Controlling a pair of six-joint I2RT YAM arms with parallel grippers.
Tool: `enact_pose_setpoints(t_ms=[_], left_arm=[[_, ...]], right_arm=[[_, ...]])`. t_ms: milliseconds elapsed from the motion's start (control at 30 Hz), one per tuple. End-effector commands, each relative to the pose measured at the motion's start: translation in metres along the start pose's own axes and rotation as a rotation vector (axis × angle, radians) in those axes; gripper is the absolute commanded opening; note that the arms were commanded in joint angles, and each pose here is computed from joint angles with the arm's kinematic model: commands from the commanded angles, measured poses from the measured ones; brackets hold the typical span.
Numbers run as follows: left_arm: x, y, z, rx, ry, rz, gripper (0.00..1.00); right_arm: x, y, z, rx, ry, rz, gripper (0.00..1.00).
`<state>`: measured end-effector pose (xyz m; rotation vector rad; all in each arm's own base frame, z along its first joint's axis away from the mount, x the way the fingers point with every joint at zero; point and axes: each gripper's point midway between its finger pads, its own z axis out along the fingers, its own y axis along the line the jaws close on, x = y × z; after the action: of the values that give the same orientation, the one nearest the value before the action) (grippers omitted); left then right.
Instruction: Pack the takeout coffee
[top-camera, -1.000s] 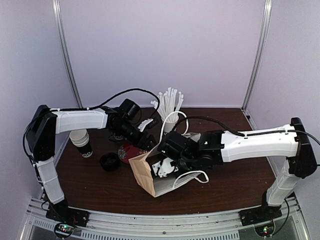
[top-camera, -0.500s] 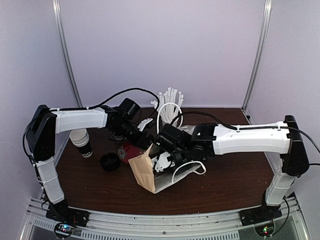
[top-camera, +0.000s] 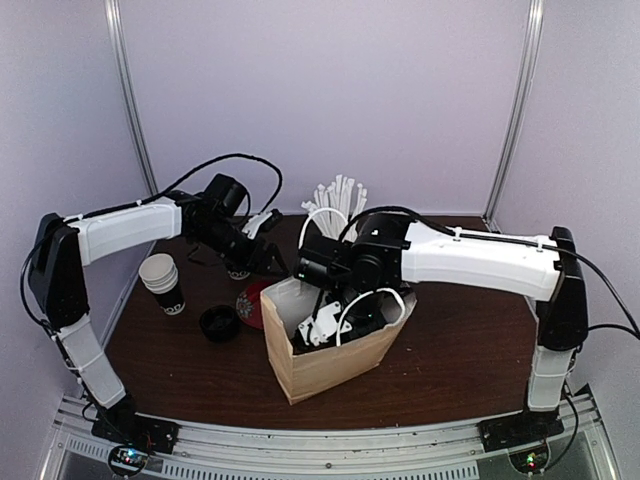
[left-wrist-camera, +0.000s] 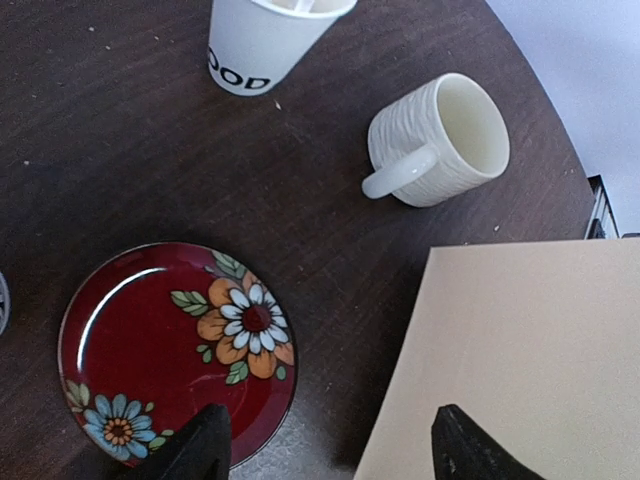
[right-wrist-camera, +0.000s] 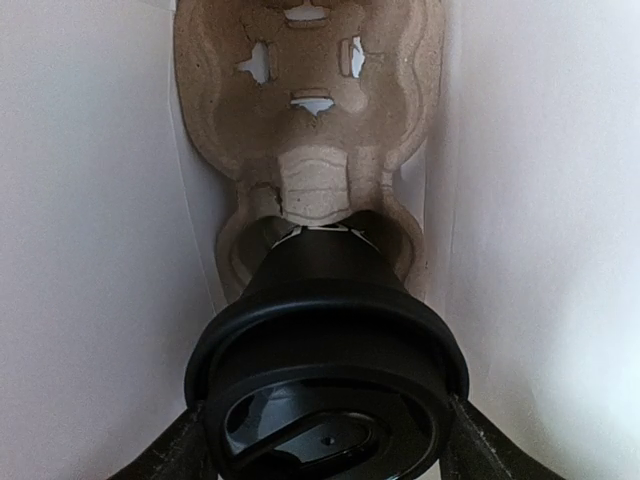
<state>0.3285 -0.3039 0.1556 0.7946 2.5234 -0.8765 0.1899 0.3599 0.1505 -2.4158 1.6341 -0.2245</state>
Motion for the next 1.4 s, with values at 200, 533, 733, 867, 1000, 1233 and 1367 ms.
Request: enact_pose_setpoints(t_ms=[200, 533, 733, 867, 1000, 1233, 1367], left_arm=[[-0.008, 0.004, -0.037, -0.06, -0.051, 0.03, 0.73], [-0.006, 0.001, -0.036, -0.044, -0.049, 0.033, 0.73], [-0.006, -0.002, -0.041, -0.038, -0.062, 0.043, 0.73], [-0.01, -0.006, -0.049, -0.043, -0.082, 0.056, 0.73], [-0.01, -0.008, -0.057, -0.054, -0.089, 0.066, 0.73], [-0.007, -0.01, -0.071, -0.085, -0.11, 0.079, 0.73], [-0.007, -0.01, -0.077, -0.106, -0.121, 0.086, 0.73]], right_arm=[[0.012, 0.067, -0.006, -0.353, 0.039, -0.007, 0.53], [0.025, 0.08, 0.047, -0.341, 0.054, -0.042, 0.53], [0.024, 0.09, 0.038, -0.503, 0.015, 0.036, 0.54], [0.017, 0.094, 0.026, -0.61, -0.014, 0.073, 0.54], [0.018, 0.091, 0.028, -0.582, -0.001, 0.095, 0.54], [0.021, 0.041, 0.026, -0.232, 0.03, 0.184, 0.56], [0.016, 0.041, 0.02, -0.241, 0.019, 0.207, 0.6]])
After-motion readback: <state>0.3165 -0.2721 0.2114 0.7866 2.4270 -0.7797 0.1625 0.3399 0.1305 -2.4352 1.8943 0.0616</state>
